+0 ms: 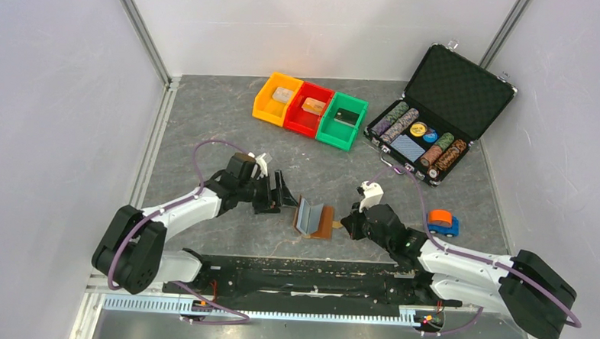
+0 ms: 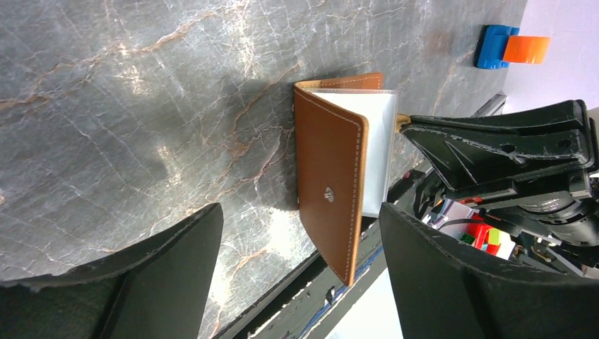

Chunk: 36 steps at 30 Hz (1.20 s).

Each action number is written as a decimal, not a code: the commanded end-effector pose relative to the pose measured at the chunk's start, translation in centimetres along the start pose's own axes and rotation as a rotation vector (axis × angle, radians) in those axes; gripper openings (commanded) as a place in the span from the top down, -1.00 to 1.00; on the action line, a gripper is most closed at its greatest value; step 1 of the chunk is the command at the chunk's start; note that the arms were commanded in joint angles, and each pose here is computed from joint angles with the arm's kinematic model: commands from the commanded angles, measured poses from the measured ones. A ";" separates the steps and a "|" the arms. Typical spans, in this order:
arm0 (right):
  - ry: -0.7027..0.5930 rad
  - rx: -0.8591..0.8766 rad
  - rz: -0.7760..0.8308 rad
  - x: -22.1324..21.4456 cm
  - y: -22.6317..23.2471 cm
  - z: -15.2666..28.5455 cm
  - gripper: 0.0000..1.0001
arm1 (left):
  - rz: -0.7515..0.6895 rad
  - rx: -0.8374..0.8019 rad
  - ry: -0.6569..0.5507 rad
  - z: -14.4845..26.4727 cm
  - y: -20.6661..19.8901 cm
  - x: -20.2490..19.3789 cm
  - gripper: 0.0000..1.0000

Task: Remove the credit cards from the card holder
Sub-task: Open the card holder at the center of the board.

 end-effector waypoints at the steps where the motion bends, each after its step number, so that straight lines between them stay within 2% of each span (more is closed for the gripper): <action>1: -0.055 0.017 -0.001 1.4 0.4 0.0 1.00 | 0.004 -0.066 0.000 -0.2 -1.2 0.1 -0.76; 8: -0.061 0.025 -0.005 1.6 0.6 0.0 1.00 | -0.021 -0.071 0.022 -0.9 -1.7 -0.5 -0.78; 12: -0.059 0.020 -0.003 1.5 0.4 0.0 1.00 | -0.025 -0.046 0.053 -1.8 -1.3 -1.1 -0.68; 18: -0.059 0.006 -0.004 1.2 0.1 0.1 1.00 | -0.028 -0.015 0.061 -2.4 -0.8 -1.4 -0.23; 22: -0.047 -0.007 -0.004 0.8 -0.2 0.1 0.94 | -0.024 -0.016 0.059 -2.3 -0.8 -1.5 0.35; 27: -0.047 0.025 -0.014 2.2 0.7 0.4 0.64 | -0.046 -0.063 0.019 -1.7 -2.2 -1.1 0.94; 31: -0.081 0.095 -0.042 5.0 2.5 1.0 0.37 | -0.061 -0.029 -0.012 -1.3 -2.7 -1.2 0.95; 34: -0.117 0.180 -0.071 7.3 4.2 1.5 0.34 | -0.081 0.037 -0.049 -1.0 -2.9 -1.3 0.95; 36: -0.143 0.243 -0.091 8.4 5.4 1.7 0.39 | -0.084 0.059 -0.065 -0.9 -3.0 -1.4 0.95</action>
Point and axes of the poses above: each gripper's point midway between its finger pads, its own z axis back along the fingers, its own y axis along the line the jaws close on, x = y × z, the point moved 5 cm from there along z, back along the fingers, and after that the axes turned 7 degrees about z, right-handed, at the moved point
